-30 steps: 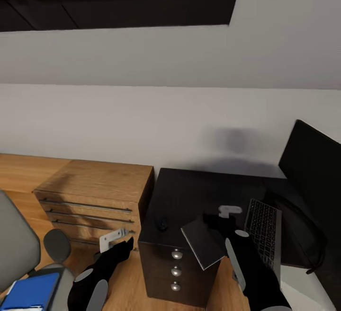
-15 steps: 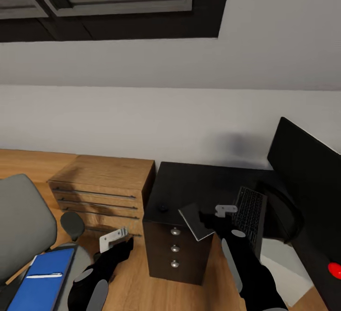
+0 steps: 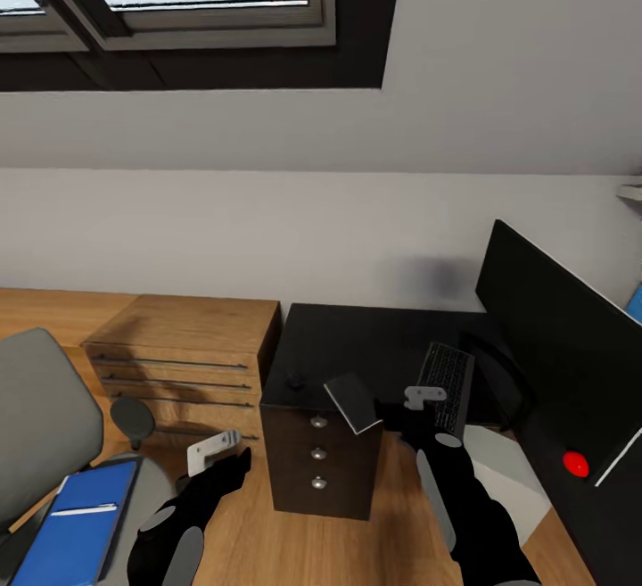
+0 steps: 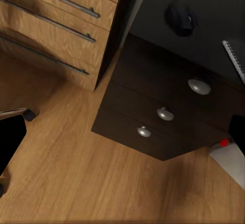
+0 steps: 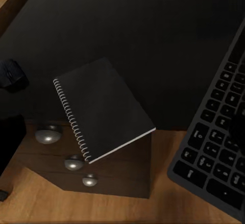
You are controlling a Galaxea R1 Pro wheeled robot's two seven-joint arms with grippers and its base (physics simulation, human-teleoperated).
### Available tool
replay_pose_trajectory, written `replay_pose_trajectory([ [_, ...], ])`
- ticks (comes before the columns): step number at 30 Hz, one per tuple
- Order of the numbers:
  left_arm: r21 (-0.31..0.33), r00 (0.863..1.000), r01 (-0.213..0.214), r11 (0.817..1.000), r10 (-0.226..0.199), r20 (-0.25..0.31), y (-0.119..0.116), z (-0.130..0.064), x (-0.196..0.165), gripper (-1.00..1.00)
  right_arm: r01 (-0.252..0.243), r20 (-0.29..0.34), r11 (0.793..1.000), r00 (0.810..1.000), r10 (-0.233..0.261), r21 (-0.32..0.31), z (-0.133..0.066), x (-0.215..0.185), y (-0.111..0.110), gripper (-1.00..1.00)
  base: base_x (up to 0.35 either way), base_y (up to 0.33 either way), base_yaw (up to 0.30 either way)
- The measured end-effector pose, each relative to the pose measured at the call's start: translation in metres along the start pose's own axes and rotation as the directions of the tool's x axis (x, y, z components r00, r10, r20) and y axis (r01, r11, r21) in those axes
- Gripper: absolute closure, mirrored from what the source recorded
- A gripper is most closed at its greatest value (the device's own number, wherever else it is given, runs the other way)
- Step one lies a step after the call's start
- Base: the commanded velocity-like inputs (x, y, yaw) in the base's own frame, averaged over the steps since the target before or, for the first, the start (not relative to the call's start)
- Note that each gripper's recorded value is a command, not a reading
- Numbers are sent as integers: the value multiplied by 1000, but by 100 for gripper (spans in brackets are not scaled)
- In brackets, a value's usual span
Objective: In the bedroom, organize the workspace by keeping the computer under the desk, ensuring the monitor is on the desk, placing the keyboard on the desk next to the monitor, placing the mouse on the desk next to the keyboard, moving the folder from the swivel chair onto the desk next to the mouse, stacking the notebook on top of the folder with the pen on top of the notebook, and positioning the swivel chair next to the desk.
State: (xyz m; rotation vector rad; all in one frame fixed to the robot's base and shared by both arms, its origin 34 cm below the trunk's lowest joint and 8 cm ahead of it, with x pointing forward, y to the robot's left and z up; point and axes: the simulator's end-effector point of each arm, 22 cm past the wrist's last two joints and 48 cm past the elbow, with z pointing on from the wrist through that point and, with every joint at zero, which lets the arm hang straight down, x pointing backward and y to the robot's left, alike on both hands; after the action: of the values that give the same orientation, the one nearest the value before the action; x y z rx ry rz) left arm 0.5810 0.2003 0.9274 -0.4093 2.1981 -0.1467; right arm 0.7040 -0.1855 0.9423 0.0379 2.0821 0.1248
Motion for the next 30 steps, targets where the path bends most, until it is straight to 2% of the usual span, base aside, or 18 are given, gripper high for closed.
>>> replay_pose_trajectory([
  [9,-1,1000,-2,1000,2,2,-1,-7,-5,-100,0,3,1000,1000,0,0,-7,-6,1,-100,-2,0,-4],
  [10,-2,1000,-4,1000,4,2,-1,-8,-5,-100,-3,27,1000,1000,3,3,-24,-7,-1,-100,0,0,0],
  [12,-2,1000,-4,1000,4,1,-2,-10,-6,-100,-1,30,1000,1000,1,0,-32,-4,1,-100,0,0,0],
  [13,-2,1000,-5,1000,5,1,-2,-11,-6,-100,9,29,1000,1000,-9,-10,-42,5,7,-100,0,0,0],
  [20,-7,1000,-9,1000,9,-16,-2,-14,-2,-100,17,-20,1000,1000,-17,-10,-60,40,7,-100,0,0,0],
  [22,-12,999,-13,1000,13,-33,0,-12,6,-100,17,-41,1000,999,-17,-8,-65,53,6,-100,0,0,0],
  [26,-37,994,-34,999,29,-110,10,-5,39,-100,15,-80,1000,997,-15,-3,-78,81,4,-100,0,0,0],
  [29,-59,986,-61,996,51,-161,18,-1,63,-100,14,-105,1000,994,-14,-1,-85,97,3,-100,0,0,0],
  [30,-75,979,-84,994,68,-194,25,1,79,-100,13,-129,1000,992,-13,1,-89,111,3,-100,0,0,0],
])
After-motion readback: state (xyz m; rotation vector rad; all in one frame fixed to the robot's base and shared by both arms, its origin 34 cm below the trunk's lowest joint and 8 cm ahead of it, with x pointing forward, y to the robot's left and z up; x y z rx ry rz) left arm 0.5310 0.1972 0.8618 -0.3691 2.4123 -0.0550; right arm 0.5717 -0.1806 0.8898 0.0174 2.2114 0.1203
